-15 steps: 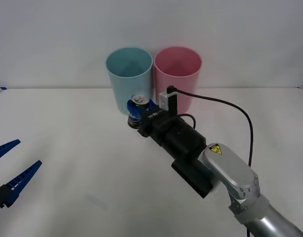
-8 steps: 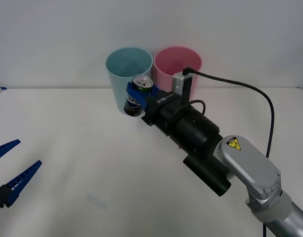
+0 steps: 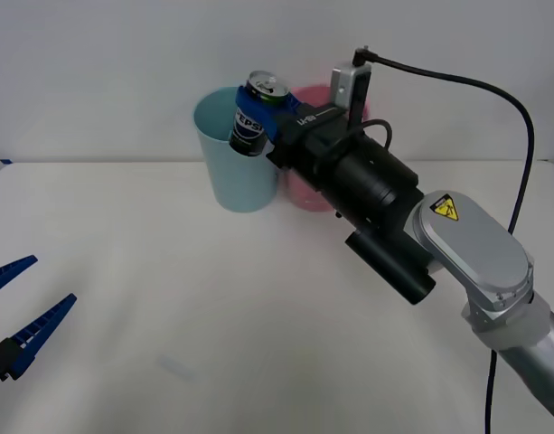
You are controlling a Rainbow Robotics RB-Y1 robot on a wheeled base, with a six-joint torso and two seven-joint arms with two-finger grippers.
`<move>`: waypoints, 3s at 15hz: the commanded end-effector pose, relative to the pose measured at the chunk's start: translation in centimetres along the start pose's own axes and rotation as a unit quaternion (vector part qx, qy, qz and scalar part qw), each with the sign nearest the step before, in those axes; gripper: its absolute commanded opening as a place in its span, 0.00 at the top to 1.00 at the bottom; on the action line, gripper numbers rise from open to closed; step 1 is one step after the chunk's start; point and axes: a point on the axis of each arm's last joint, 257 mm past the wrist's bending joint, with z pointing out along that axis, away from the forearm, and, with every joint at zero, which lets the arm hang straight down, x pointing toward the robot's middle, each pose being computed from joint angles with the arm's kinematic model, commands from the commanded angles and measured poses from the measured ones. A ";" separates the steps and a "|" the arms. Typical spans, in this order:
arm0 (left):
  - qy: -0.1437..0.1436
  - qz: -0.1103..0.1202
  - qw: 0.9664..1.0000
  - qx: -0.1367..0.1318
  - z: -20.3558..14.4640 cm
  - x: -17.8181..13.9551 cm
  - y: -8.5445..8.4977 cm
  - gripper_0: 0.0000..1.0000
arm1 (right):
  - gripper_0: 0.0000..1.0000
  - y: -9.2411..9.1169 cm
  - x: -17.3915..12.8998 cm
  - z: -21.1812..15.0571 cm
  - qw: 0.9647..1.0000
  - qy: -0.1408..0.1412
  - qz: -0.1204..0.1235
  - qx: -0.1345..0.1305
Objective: Grasp the object on the table and drop it into the matching bin: aluminum can to the light blue bin, PET bottle to the pink bin.
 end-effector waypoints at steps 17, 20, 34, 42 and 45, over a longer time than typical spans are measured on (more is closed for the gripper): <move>0.000 0.000 1.000 0.000 0.0 0.0 0.0 0.00 | 1.00 -8.9 1.7 13.0 0.992 0.065 -0.070 0.085; 0.000 0.000 1.000 0.000 0.0 0.0 0.0 0.00 | 1.00 -8.8 1.8 13.1 0.992 0.065 -0.071 0.084; 0.000 0.000 1.000 0.000 0.0 0.0 0.0 0.00 | 0.00 -7.3 1.7 9.7 0.995 0.043 -0.068 0.065; 0.000 0.000 1.000 0.000 0.0 0.0 0.0 0.00 | 0.00 -4.6 1.6 0.2 0.995 0.038 -0.087 0.024; 0.000 0.000 1.000 0.000 0.0 0.0 0.0 0.00 | 0.00 -3.7 1.9 -3.9 0.994 0.051 -0.091 0.012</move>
